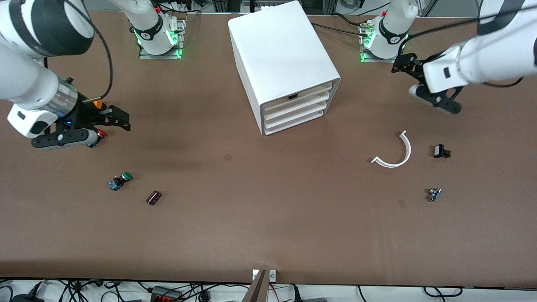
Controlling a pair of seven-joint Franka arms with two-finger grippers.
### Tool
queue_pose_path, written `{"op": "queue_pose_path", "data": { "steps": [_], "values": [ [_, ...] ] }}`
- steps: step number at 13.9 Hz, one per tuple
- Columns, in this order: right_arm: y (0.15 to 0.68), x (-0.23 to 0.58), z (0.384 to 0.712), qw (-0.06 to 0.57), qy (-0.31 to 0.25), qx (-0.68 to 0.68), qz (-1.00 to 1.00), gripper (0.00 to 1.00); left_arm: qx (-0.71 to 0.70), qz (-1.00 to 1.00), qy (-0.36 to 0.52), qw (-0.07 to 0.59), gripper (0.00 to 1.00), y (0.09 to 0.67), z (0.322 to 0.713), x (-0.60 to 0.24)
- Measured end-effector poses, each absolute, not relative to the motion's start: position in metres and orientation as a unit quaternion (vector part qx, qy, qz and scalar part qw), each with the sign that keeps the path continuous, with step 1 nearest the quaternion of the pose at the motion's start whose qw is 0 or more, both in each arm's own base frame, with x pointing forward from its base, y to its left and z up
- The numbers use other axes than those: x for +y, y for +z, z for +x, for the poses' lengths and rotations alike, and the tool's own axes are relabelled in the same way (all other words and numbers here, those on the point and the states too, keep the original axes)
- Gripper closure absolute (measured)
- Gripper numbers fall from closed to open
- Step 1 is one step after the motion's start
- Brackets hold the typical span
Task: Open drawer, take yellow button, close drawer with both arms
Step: 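Reach the left gripper to the drawer handle while the right gripper approaches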
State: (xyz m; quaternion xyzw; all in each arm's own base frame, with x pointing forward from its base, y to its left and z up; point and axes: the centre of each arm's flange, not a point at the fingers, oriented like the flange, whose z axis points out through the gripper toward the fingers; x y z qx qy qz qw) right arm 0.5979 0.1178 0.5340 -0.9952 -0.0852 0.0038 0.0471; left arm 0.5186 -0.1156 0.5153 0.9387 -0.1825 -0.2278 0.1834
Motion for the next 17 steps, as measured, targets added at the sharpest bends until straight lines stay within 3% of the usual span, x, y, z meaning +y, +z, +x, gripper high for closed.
{"op": "queue_pose_path", "data": {
  "steps": [4, 8, 14, 16, 17],
  "values": [
    [0.536, 0.160, 0.594, 0.054, 0.001, -0.109, -0.993, 0.00, -0.182, 0.887, -0.264, 0.332, 0.00, 0.427, 0.554, -0.128],
    [0.526, 0.159, 0.599, 0.056, 0.009, -0.094, -0.994, 0.00, -0.214, 0.804, -0.231, 0.505, 0.00, 0.330, 0.578, -0.151],
    [0.524, 0.153, 0.609, 0.071, -0.004, -0.080, -0.994, 0.00, -0.234, 0.746, -0.214, 0.586, 0.00, 0.261, 0.552, -0.196],
    [0.521, 0.157, 0.610, 0.079, -0.004, -0.077, -0.994, 0.00, -0.227, 0.735, -0.204, 0.605, 0.04, 0.243, 0.537, -0.199],
    [0.519, 0.160, 0.610, 0.084, -0.003, -0.077, -0.993, 0.00, -0.221, 0.732, -0.203, 0.612, 0.12, 0.236, 0.530, -0.201]
  ]
}}
